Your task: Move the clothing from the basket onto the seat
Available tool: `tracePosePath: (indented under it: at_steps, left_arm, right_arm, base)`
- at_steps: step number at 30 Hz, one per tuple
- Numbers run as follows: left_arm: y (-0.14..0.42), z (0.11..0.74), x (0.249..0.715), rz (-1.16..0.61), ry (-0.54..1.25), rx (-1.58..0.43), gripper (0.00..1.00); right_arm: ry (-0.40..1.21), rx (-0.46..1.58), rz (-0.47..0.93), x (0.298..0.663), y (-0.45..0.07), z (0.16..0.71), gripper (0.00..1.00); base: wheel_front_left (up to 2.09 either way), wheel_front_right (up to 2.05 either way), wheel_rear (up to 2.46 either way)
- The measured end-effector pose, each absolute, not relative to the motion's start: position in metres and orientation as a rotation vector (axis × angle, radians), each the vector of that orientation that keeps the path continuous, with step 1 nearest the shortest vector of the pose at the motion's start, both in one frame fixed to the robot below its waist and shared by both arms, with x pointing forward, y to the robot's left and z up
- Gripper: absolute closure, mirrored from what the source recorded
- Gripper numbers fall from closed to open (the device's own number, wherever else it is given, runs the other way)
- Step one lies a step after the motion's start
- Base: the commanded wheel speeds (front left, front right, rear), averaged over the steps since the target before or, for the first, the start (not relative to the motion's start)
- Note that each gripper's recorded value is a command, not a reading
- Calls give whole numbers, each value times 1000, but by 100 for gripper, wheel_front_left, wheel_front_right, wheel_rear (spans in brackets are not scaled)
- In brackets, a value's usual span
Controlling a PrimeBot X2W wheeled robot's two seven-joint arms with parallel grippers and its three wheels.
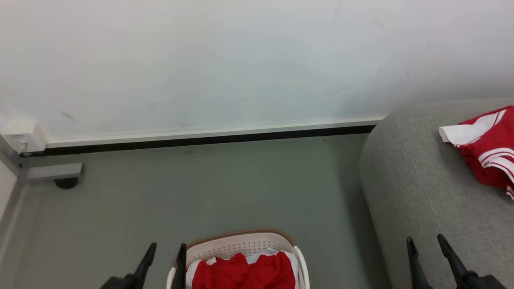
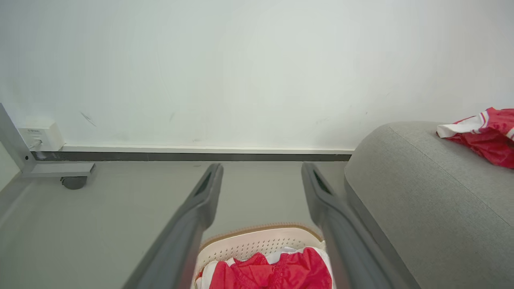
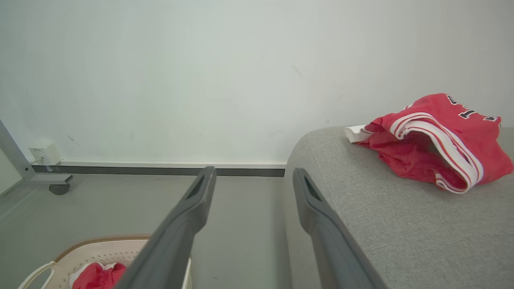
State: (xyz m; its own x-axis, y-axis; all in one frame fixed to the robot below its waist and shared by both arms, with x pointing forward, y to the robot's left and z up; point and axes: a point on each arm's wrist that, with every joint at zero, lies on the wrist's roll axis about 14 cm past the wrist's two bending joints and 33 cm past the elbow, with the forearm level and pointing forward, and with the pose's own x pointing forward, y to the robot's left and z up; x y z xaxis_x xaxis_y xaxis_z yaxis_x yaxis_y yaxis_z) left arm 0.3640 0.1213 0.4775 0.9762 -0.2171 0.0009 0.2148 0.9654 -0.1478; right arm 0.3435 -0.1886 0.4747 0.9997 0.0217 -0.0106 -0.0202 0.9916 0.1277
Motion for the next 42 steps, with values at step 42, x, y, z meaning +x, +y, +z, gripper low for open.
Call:
tracePosePath:
  at_steps: [42]
  left_arm:
    - [-15, 158, 428, -758, 951, 309, 0]
  right_arm:
    - [104, 152, -156, 430, -251, 423, 0]
  base:
    - [0, 0, 0]
